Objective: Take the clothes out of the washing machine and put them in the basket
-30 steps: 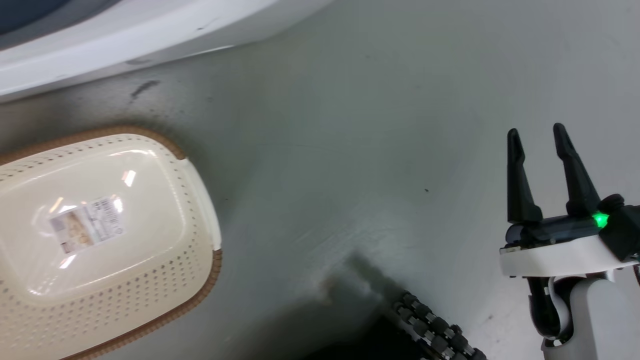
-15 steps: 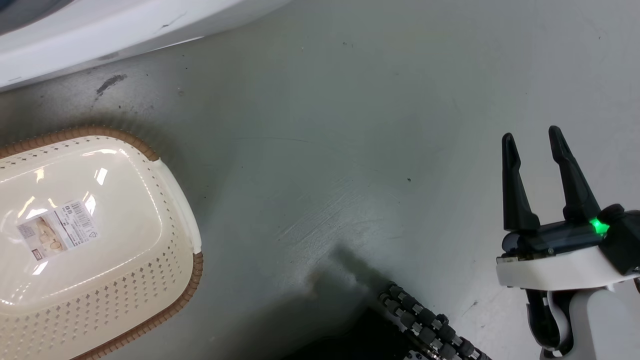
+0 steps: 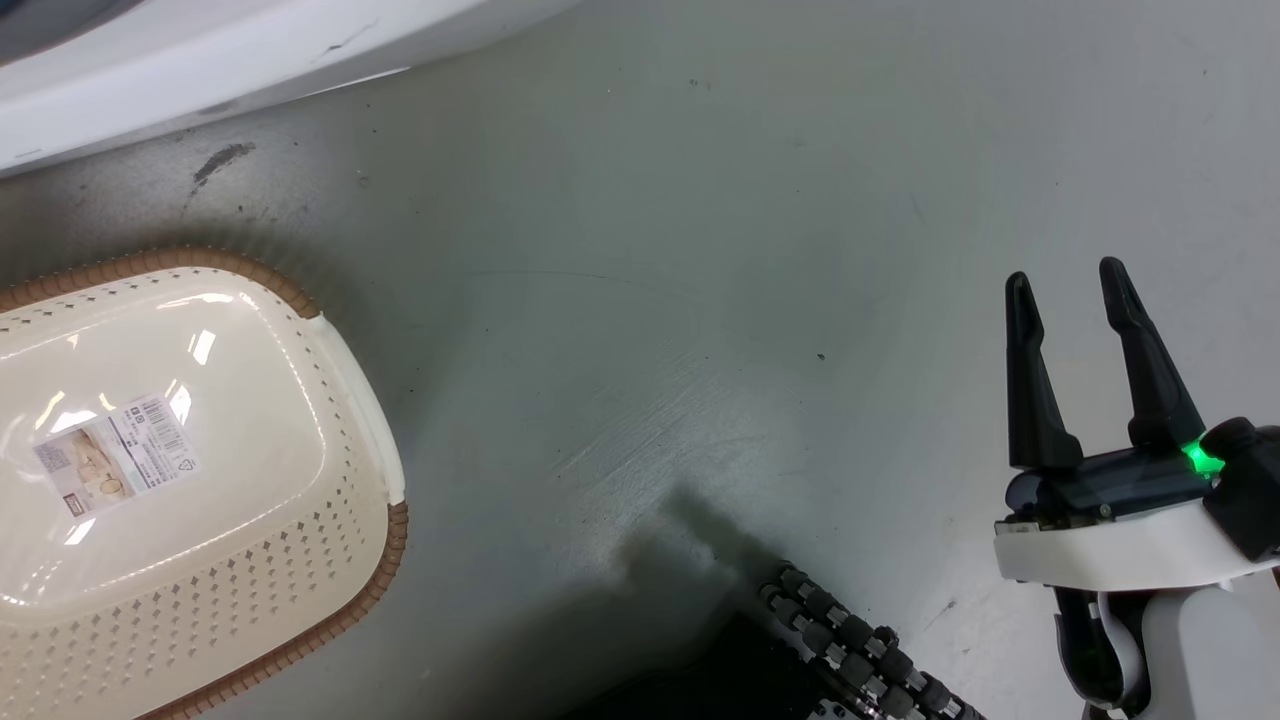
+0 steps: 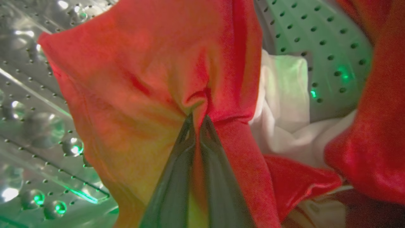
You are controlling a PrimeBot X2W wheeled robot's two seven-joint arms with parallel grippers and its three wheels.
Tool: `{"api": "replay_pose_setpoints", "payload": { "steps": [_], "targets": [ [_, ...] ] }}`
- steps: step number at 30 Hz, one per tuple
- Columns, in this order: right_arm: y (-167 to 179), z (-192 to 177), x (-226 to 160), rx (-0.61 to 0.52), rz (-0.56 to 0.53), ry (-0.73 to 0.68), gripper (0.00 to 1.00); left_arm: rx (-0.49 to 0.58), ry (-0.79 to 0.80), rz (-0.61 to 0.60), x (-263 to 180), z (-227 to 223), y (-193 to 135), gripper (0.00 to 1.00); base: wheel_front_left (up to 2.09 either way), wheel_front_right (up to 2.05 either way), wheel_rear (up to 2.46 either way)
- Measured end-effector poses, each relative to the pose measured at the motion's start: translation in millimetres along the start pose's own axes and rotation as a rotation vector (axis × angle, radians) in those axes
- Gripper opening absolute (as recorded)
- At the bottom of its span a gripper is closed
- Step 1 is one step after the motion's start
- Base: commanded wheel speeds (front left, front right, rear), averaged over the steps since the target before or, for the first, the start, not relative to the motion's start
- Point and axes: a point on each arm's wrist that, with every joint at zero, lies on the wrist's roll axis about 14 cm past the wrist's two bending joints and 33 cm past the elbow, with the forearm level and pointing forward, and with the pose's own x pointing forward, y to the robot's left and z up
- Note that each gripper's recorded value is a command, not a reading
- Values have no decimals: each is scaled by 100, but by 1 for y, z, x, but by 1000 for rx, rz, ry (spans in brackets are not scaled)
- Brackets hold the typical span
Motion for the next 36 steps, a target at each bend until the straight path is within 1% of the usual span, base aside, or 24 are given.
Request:
{"api": "replay_pose_setpoints", "payload": {
  "steps": [6,12,14,18,22,29,31,33,36],
  "targets": [
    [2,6,6,-1,10,-23,100,6,-70,21,-3,11,6,0,0,0,0],
    [-4,19,10,-12,-1,-63,100,-7,-209,41,-20,37,10,0,0,0,0],
    [-7,23,11,-18,-6,-79,100,-27,-264,39,-29,44,8,0,0,0,0],
    [-9,33,12,-18,-11,-114,100,-62,-293,14,-39,37,-4,0,0,0,0],
    [-11,48,11,-13,-12,-159,100,-67,-326,12,-60,30,-4,0,0,0,0],
    [-7,71,5,-7,3,-231,100,-94,-412,-7,-103,25,-9,0,0,0,0],
    [-5,77,3,-3,8,-249,100,-131,-446,-16,-116,24,-10,0,0,0,0],
    [-4,85,1,1,12,-273,100,-145,-467,-27,-129,19,-13,0,0,0,0],
    [0,97,-3,2,28,-310,100,-144,-514,-28,-149,14,-13,0,0,0,0]
  ]
}}
